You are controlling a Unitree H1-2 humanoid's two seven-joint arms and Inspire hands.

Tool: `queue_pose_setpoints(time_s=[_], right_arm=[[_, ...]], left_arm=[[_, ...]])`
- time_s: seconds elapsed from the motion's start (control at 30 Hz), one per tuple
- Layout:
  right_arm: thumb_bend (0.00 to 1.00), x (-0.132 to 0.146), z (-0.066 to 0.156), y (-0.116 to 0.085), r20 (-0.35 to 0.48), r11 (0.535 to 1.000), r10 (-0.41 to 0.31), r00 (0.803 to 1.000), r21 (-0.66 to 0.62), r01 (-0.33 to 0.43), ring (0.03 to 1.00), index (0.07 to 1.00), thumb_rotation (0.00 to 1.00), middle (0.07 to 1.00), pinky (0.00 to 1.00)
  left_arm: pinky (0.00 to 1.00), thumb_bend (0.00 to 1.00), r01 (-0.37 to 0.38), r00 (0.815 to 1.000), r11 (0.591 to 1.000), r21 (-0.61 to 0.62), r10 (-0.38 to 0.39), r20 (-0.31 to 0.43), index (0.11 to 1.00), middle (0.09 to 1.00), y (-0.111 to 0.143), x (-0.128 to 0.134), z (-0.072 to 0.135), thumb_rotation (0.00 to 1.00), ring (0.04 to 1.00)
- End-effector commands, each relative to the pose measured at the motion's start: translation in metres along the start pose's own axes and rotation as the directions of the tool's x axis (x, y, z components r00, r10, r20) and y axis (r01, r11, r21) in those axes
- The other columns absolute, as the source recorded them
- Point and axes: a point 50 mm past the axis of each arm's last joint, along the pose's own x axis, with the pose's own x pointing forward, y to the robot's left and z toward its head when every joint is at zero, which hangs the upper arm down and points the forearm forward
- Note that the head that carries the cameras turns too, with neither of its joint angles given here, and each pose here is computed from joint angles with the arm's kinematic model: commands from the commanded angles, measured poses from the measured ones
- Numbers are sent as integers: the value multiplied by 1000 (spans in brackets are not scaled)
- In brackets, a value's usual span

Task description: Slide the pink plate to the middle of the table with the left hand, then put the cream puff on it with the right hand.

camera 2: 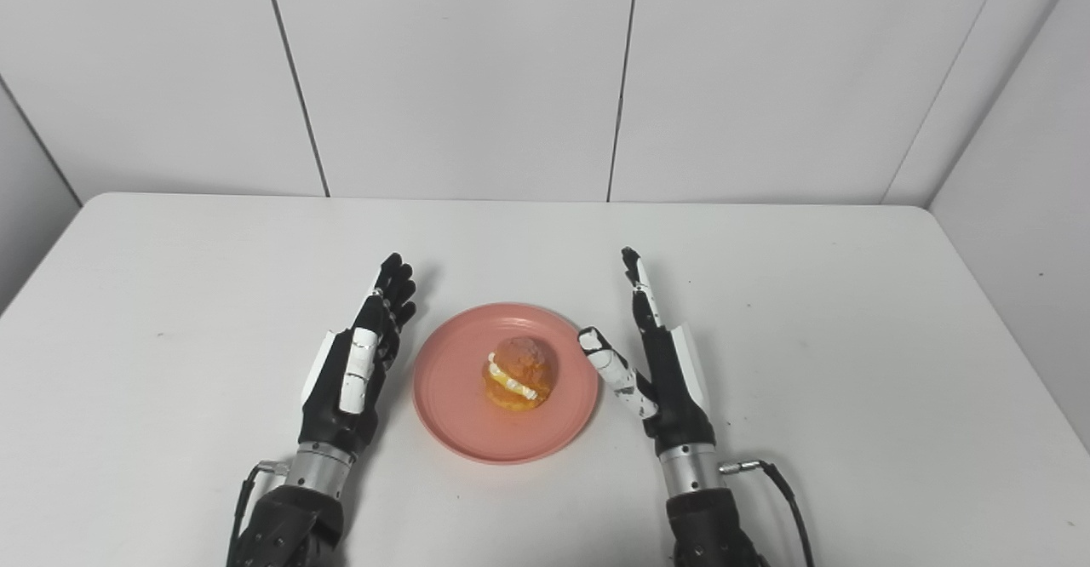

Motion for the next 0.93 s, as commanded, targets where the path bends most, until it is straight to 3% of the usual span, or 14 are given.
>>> queue_pose_setpoints(time_s=[0.0,0.33,0.53,0.67,0.9], right_arm=[[592,8,13,2,23,999,-13,1000,50,12,1000,992,968,1000,1000],[474,5,11,7,-48,967,-29,998,253,40,993,988,989,995,994],[508,2,11,10,-73,940,-42,996,335,64,1000,1000,998,1000,1000],[502,1,14,16,-72,929,-64,995,361,86,1000,1000,950,1000,1000],[491,-6,21,20,-105,928,-73,992,356,106,998,991,964,998,1000]], left_arm=[[1000,720,-22,998,1000,-13,21,-63,996,1000,-3,-18,-22,1000,1000],[1000,684,-31,994,999,5,32,-107,998,1000,-4,-17,-19,1000,1000],[1000,678,-43,993,999,3,43,-114,993,1000,-4,-17,-17,1000,1000],[1000,689,-31,990,999,19,34,-136,1000,1000,-2,-16,-13,1000,1000],[1000,675,-39,991,999,2,39,-132,1000,1000,-2,-17,-10,1000,1000]])
